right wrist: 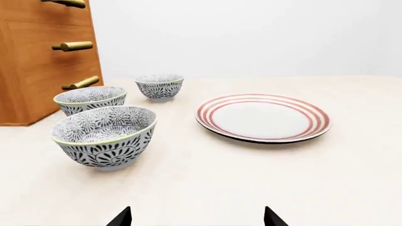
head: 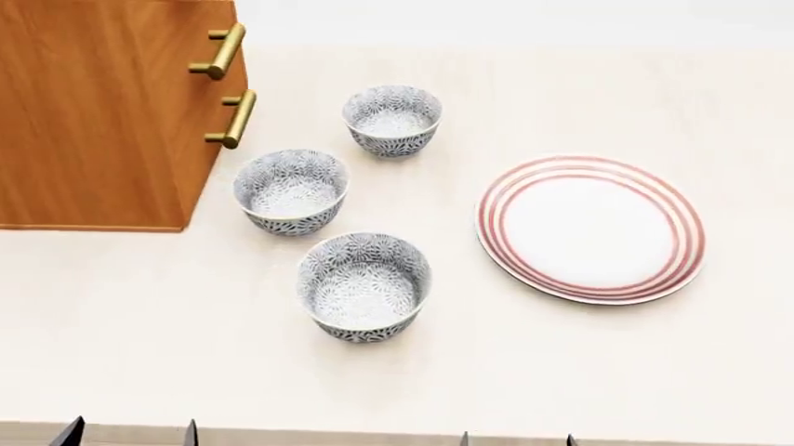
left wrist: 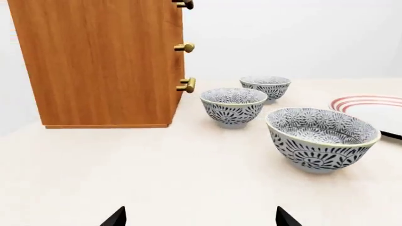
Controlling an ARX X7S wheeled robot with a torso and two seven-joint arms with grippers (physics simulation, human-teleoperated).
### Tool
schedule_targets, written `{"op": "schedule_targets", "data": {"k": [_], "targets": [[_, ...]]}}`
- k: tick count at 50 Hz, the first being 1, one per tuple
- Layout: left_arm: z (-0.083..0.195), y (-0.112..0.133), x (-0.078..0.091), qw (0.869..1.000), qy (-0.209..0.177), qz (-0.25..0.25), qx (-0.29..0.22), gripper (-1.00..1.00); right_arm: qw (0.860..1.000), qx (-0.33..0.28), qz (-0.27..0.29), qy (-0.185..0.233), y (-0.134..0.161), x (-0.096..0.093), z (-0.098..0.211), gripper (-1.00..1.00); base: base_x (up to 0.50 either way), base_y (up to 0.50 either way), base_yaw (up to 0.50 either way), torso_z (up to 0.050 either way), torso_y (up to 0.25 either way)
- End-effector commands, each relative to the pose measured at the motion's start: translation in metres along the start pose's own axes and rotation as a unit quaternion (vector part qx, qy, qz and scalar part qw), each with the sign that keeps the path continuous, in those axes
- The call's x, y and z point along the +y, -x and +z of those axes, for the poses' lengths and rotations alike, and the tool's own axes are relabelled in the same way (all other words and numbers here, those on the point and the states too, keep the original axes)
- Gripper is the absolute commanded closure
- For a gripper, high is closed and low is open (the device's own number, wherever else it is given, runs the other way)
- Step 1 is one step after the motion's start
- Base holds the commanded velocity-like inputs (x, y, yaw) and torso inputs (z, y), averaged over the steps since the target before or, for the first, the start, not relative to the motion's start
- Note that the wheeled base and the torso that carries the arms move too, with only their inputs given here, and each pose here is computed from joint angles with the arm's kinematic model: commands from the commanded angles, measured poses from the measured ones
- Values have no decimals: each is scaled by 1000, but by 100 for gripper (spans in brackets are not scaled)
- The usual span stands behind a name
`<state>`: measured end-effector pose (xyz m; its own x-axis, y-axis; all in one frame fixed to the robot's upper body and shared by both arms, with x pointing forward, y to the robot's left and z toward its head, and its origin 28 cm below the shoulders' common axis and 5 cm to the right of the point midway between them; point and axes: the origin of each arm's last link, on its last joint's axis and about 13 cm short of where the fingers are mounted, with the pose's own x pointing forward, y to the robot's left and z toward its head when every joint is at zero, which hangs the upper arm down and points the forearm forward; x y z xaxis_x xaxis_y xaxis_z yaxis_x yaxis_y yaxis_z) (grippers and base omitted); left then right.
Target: Open the top drawer of the cabinet.
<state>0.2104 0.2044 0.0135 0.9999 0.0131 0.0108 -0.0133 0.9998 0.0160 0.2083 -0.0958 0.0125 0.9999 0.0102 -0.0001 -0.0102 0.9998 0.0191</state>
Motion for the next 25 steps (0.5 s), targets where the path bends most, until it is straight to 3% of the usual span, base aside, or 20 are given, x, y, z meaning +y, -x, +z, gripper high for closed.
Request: {"op": "schedule_targets", "data": {"k": [1, 10, 25], "targets": [[0, 1, 0, 1000, -2, -3, -3, -100, 1000, 1, 0, 0, 0, 0, 0, -100, 0, 500, 0, 0, 0], [-1, -2, 1, 1000, -18, 2, 21, -100, 1000, 0, -6, -7, 0, 0, 0, -100, 0, 84, 0, 0, 0], [-1, -2, 1, 1000, -16, 3, 27, -100, 1000, 3, -11, -9, -1, -1, 0, -100, 0, 0, 0, 50, 19]]}}
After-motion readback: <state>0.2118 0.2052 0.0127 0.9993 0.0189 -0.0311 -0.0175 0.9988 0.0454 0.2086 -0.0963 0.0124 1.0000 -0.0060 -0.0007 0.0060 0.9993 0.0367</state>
